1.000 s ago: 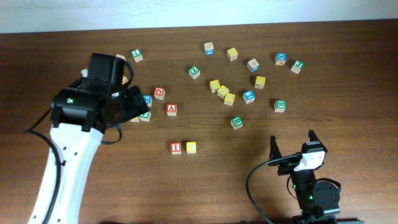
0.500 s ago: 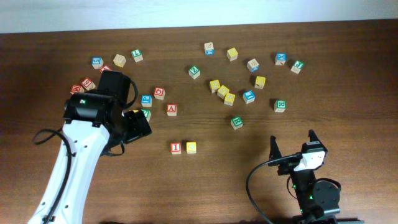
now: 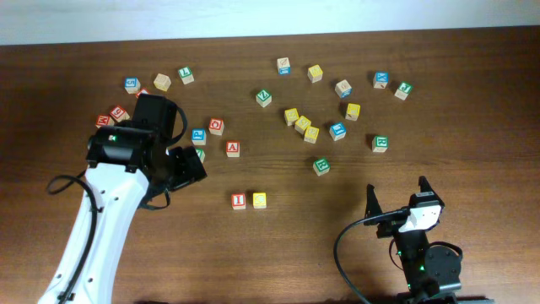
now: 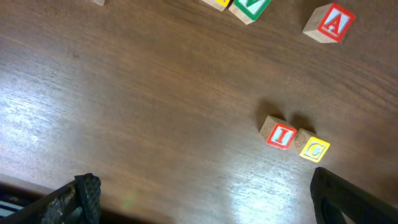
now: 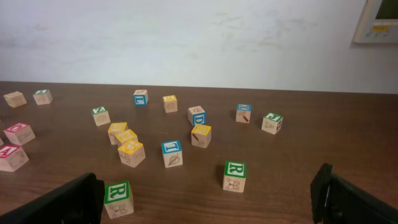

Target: Spell out ICRA

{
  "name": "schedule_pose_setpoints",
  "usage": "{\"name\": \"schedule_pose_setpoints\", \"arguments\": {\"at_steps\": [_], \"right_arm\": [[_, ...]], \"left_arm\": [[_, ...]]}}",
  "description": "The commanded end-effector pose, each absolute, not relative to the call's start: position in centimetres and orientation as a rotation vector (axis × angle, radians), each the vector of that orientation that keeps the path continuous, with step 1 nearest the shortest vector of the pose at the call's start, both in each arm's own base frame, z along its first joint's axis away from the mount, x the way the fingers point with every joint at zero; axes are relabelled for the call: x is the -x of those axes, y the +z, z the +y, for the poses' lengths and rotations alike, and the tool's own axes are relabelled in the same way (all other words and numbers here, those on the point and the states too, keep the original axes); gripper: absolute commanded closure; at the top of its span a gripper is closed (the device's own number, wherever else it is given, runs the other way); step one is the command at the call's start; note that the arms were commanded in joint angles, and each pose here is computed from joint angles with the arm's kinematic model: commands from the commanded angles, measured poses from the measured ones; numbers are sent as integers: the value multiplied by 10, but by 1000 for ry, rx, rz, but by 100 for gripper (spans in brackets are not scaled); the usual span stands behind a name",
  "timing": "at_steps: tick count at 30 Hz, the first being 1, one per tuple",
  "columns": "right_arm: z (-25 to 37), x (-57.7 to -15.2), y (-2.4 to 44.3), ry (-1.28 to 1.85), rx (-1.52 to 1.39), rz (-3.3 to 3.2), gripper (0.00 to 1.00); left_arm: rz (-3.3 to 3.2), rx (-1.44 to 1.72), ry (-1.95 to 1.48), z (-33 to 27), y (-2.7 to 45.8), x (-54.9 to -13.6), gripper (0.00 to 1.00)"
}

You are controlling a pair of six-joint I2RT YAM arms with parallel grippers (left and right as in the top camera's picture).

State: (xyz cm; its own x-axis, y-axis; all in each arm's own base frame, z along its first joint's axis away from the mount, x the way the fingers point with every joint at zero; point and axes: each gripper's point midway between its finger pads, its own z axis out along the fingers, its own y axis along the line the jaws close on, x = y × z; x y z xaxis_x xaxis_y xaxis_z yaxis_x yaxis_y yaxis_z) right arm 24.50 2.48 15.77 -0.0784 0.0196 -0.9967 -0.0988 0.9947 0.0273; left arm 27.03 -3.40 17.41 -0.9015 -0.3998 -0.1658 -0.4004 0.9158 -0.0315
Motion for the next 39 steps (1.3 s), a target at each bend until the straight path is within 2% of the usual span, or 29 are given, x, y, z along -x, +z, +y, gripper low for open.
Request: {"name": "schedule_pose_setpoints", "arguments": {"at_steps": [1,19,25,29,35,39], "right_arm": [[25,-245,155,103,56,1653,2],[25,-245,155,103,56,1653,2],[25,-245,155,103,55,1653,2],[25,-245,155,103,55,1653,1],[25,-245,155,103,55,1653,2],[25,-245,155,103,56,1653,2]], "left_arm": [[2894,613,62,-26,172,-272,1],[2879,610,49,-27,173,-277,1],[2822,621,39,-24,175,-290,1],[2756,718,40,-3,178,-301,1],[2673,996,82,58,178,-295,1],[2675,1045,59,64,171,-292,1]]}}
